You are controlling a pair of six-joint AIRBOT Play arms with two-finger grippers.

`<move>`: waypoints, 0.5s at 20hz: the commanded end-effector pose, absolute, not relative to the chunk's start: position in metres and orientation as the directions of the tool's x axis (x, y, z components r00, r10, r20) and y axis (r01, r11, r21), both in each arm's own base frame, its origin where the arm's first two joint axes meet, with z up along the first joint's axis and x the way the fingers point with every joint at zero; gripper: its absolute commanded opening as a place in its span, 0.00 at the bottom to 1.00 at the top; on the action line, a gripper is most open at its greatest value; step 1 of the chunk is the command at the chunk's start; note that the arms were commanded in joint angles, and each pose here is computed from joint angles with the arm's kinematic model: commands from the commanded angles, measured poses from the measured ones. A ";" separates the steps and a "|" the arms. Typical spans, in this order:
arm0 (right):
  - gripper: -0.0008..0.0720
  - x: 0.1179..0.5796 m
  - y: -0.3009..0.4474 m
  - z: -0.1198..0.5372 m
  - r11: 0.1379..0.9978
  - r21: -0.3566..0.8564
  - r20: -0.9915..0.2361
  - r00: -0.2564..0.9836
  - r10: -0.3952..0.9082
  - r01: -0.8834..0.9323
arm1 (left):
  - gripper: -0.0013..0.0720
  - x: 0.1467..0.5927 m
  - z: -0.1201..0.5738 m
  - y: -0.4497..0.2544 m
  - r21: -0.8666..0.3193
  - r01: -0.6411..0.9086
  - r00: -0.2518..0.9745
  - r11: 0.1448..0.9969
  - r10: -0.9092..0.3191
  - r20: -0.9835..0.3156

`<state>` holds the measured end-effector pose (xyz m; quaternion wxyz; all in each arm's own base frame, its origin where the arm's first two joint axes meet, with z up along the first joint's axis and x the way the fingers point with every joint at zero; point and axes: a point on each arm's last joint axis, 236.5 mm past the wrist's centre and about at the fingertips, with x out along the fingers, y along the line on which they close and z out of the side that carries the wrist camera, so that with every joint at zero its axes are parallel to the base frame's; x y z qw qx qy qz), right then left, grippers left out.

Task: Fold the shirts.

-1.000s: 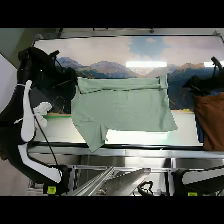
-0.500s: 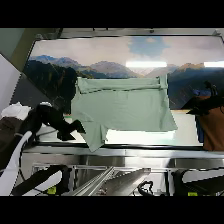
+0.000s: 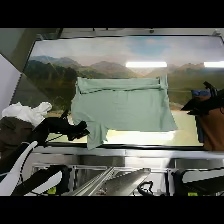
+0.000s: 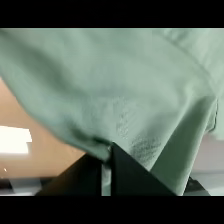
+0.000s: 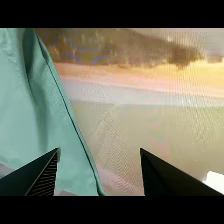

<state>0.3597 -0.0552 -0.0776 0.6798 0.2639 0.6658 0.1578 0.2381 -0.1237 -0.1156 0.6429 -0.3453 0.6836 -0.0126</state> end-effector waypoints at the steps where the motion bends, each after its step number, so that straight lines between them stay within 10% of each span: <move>1: 0.78 0.349 -0.048 -0.082 0.805 0.577 -0.814 0.019 0.580 0.135 | 0.04 0.273 -0.106 -0.132 -0.493 -0.399 0.084 0.773 -0.504 -0.860; 7: 0.77 0.310 -0.005 -0.122 0.778 0.610 -0.763 -0.155 0.628 0.153 | 0.04 0.302 -0.053 -0.140 -0.528 -0.273 0.075 0.804 -0.529 -0.845; 10: 0.61 0.306 0.024 -0.131 0.770 0.627 -0.739 -0.221 0.636 0.121 | 0.04 0.314 -0.024 -0.142 -0.547 -0.217 0.102 0.809 -0.539 -0.836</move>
